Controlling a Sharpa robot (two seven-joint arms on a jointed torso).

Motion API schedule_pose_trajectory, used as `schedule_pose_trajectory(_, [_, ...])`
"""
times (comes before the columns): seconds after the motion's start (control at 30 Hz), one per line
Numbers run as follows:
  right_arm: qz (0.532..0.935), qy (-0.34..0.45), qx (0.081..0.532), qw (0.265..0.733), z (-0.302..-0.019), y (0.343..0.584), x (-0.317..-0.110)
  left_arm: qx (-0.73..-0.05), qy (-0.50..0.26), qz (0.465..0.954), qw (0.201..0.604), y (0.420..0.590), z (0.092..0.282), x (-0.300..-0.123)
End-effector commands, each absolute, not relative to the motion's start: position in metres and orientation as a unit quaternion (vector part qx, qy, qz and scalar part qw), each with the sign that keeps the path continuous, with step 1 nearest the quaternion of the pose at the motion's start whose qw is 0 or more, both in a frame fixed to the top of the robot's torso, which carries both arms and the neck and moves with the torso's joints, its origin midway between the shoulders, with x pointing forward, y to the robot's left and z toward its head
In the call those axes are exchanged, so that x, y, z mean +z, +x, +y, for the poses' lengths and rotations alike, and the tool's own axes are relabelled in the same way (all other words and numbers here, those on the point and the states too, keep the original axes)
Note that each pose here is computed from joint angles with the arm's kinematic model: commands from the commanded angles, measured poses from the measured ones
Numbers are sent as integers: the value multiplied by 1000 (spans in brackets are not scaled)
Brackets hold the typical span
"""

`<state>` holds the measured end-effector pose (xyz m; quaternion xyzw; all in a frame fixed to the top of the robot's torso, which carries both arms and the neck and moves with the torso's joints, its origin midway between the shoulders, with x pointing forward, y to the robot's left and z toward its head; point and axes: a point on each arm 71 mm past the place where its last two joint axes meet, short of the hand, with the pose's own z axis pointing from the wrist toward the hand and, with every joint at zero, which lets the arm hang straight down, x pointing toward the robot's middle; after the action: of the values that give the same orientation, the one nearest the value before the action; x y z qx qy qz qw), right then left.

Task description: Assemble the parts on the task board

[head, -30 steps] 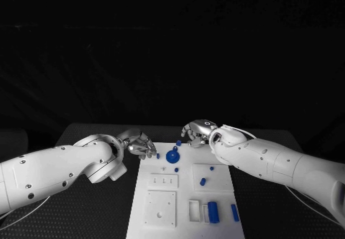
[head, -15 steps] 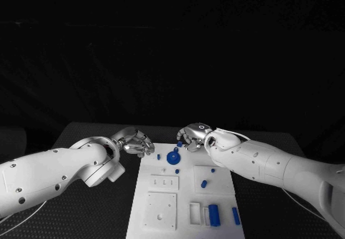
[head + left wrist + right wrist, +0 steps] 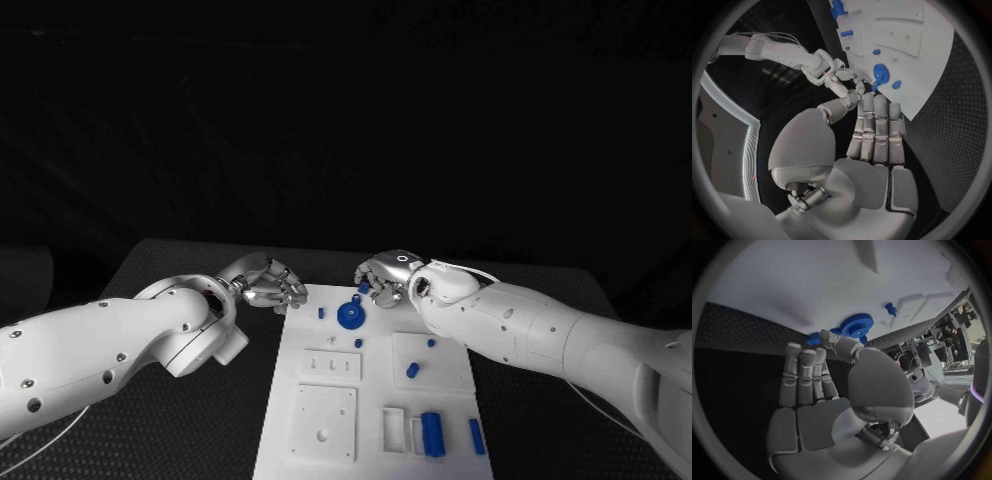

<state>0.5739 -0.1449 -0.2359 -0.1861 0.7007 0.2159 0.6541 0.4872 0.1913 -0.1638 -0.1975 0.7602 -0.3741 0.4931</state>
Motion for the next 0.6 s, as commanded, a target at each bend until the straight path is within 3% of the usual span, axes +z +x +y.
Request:
schedule_pose_trajectory(0.03, [704, -197, 209, 649, -144, 574, -238, -385, -201, 752, 495, 488, 189, -160])
schedule_pose_trajectory(0.6, [705, -197, 198, 653, -154, 576, -239, -384, -206, 753, 493, 489, 191, -161])
